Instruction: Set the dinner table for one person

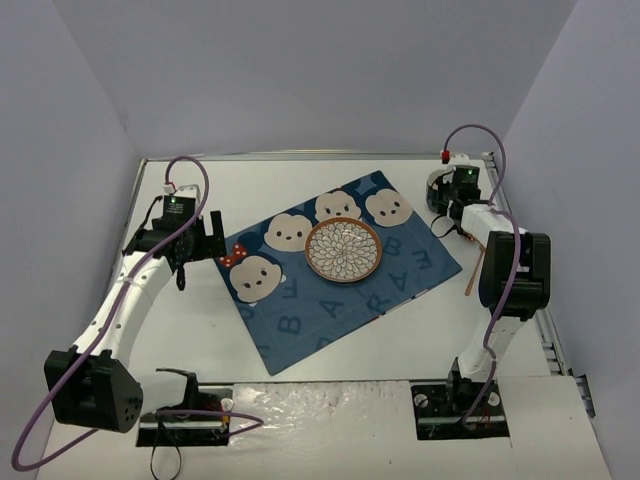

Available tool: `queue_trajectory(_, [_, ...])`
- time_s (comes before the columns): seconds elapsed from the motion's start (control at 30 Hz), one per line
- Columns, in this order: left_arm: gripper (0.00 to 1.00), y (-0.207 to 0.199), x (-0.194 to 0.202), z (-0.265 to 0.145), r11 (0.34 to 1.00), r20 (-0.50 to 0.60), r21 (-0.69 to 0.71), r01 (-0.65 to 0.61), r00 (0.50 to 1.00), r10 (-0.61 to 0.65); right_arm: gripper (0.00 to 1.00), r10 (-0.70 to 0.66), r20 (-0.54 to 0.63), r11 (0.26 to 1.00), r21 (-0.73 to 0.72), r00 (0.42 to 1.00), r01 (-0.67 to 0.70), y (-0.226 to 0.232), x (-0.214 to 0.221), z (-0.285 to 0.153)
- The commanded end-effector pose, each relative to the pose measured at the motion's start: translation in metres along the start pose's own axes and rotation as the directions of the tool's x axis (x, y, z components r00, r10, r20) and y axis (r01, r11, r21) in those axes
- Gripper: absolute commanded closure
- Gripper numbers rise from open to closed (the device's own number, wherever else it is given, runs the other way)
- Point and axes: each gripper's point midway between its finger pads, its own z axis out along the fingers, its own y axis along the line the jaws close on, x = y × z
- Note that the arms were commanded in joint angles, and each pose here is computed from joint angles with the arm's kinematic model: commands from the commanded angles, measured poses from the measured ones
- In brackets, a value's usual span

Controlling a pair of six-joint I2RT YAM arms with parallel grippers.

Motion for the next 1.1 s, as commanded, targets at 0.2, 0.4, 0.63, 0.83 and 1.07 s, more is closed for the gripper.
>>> queue_trajectory(0.2, [0.03, 0.000, -0.015, 0.000, 1.000, 0.050, 0.003, -0.004, 0.999, 0.003, 1.00, -0.098, 0.533, 0.946, -0.211, 0.840, 0.244, 0.048, -0.170, -0.069])
queue_trajectory(0.4, [0.03, 0.001, -0.014, 0.002, 1.000, 0.046, -0.004, -0.009, 0.999, 0.009, 1.00, -0.143, 0.581, 0.845, -0.350, 0.801, 0.405, 0.094, -0.186, -0.062])
queue_trajectory(0.63, [0.03, 0.002, -0.013, 0.004, 1.000, 0.040, -0.009, -0.013, 0.999, 0.013, 1.00, -0.149, 0.601, 0.733, -0.465, 0.785, 0.496, 0.144, -0.183, -0.045])
queue_trajectory(0.83, [0.03, 0.003, -0.013, 0.006, 1.000, 0.033, -0.014, -0.014, 0.999, 0.015, 1.00, -0.195, 0.565, 0.737, -0.455, 0.802, 0.500, 0.154, -0.182, -0.030])
queue_trajectory(1.07, [0.03, 0.002, -0.012, 0.006, 1.000, 0.030, -0.014, -0.014, 0.999, 0.014, 1.00, -0.207, 0.490, 0.753, -0.474, 0.847, 0.457, 0.151, -0.169, -0.010])
